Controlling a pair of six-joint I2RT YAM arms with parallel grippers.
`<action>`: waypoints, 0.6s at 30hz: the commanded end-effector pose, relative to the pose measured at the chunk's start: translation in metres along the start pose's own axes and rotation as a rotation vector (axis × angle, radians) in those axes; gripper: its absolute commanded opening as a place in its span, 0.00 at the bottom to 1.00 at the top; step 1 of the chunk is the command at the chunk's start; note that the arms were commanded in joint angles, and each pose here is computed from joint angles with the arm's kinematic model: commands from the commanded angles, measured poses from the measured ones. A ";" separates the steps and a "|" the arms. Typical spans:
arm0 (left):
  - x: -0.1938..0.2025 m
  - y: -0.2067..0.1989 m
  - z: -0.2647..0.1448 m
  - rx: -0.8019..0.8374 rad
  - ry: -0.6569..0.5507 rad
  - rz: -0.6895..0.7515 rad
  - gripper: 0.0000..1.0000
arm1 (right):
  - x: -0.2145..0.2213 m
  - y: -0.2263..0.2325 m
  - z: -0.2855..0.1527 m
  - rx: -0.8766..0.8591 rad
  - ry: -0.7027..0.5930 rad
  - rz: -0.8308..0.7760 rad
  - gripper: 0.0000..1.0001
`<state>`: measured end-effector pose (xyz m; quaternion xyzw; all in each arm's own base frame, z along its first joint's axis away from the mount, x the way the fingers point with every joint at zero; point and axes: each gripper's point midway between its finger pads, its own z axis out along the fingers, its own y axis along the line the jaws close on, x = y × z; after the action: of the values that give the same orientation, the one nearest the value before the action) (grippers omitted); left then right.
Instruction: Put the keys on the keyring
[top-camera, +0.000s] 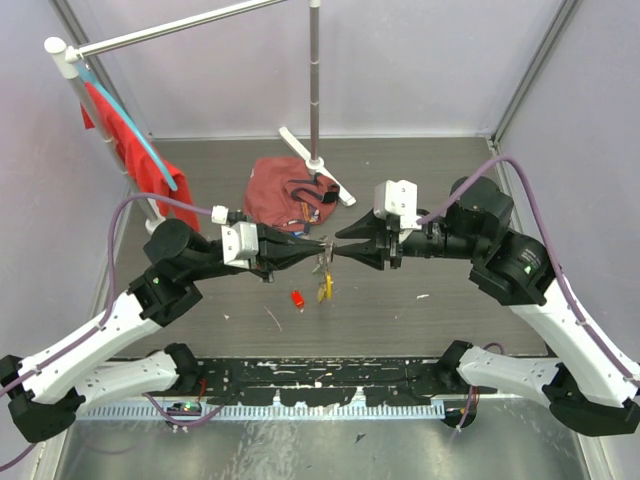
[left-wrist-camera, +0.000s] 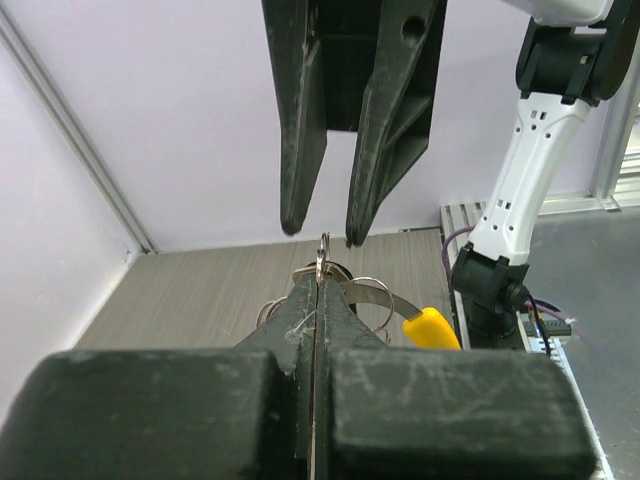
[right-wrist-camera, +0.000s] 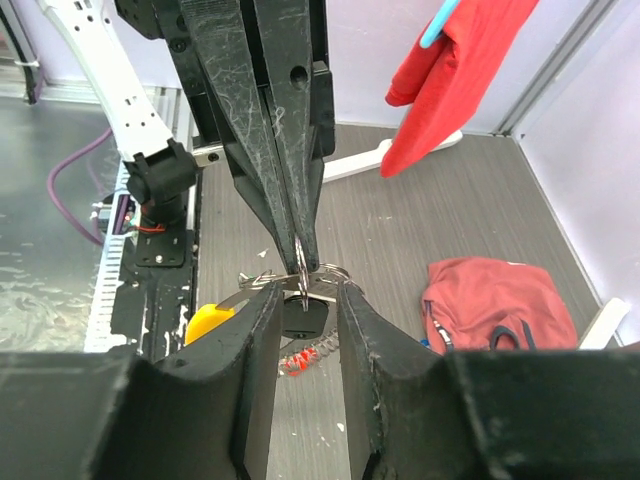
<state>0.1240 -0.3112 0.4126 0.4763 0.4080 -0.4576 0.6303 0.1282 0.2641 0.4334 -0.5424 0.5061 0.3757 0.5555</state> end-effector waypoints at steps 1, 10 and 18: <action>-0.026 -0.002 0.001 0.016 -0.092 0.040 0.00 | -0.024 0.003 0.006 -0.041 -0.104 -0.027 0.35; -0.024 -0.006 0.000 0.038 -0.087 0.043 0.00 | -0.019 0.004 0.010 -0.054 -0.097 -0.012 0.35; -0.029 -0.012 -0.001 0.069 -0.102 0.050 0.00 | -0.013 0.008 0.015 -0.090 -0.085 0.012 0.33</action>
<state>0.1144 -0.3118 0.4184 0.4864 0.3844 -0.4719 0.6269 0.1236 0.2779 0.4322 -0.5473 0.4875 0.4110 0.5420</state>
